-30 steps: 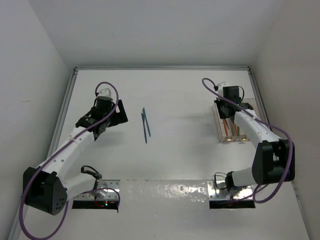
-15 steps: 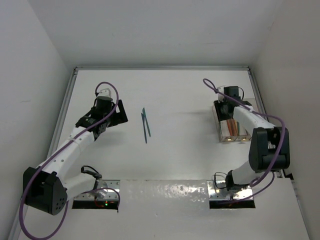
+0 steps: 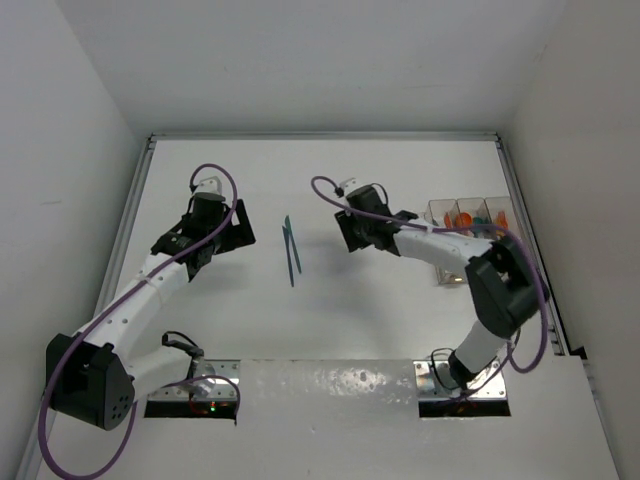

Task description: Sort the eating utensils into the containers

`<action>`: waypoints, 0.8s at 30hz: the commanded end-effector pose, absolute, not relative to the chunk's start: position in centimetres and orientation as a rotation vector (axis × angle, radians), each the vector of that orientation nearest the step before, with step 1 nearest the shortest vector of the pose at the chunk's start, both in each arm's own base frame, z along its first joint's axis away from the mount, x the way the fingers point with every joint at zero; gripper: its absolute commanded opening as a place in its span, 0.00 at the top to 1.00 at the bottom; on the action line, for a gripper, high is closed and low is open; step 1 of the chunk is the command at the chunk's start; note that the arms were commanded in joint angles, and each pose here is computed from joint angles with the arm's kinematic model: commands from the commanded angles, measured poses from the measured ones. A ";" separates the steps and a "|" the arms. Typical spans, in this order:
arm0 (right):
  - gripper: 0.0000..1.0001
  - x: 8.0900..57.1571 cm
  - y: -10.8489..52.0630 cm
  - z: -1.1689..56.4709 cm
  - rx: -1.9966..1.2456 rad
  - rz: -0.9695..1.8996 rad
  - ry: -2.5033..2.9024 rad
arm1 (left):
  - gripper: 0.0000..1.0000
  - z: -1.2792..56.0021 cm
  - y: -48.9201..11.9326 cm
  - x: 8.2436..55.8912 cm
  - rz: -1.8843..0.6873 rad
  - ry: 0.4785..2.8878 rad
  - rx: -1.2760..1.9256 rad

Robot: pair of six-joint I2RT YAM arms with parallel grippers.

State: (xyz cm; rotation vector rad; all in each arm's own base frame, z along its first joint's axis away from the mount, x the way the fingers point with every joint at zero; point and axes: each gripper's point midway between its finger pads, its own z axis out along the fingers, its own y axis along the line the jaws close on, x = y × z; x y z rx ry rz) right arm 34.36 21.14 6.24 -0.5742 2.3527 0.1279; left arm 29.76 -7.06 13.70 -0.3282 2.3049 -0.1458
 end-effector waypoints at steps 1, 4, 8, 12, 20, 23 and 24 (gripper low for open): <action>0.53 35.8 27.0 7.3 -0.529 0.216 2.288 | 0.13 14.1 -6.9 30.4 -0.133 2.267 -0.333; 0.52 36.0 31.1 6.5 -0.537 0.267 2.276 | 0.13 14.1 -6.7 30.5 -0.120 2.263 -0.344; 0.51 36.5 34.9 5.4 -0.532 0.307 2.274 | 0.13 14.2 -6.4 30.4 -0.108 2.259 -0.355; 0.51 37.0 37.6 4.0 -0.542 0.306 2.280 | 0.13 14.3 -6.4 30.4 -0.108 2.254 -0.359; 0.58 37.5 37.3 0.6 -0.505 0.230 2.314 | 0.13 14.1 -6.5 30.2 -0.115 2.261 -0.352; 0.64 36.8 36.7 -0.7 -0.507 0.214 2.349 | 0.13 14.2 -6.6 30.3 -0.123 2.260 -0.348; 0.68 36.6 36.4 -1.0 -0.510 0.212 2.357 | 0.13 14.3 -6.7 30.3 -0.126 2.257 -0.347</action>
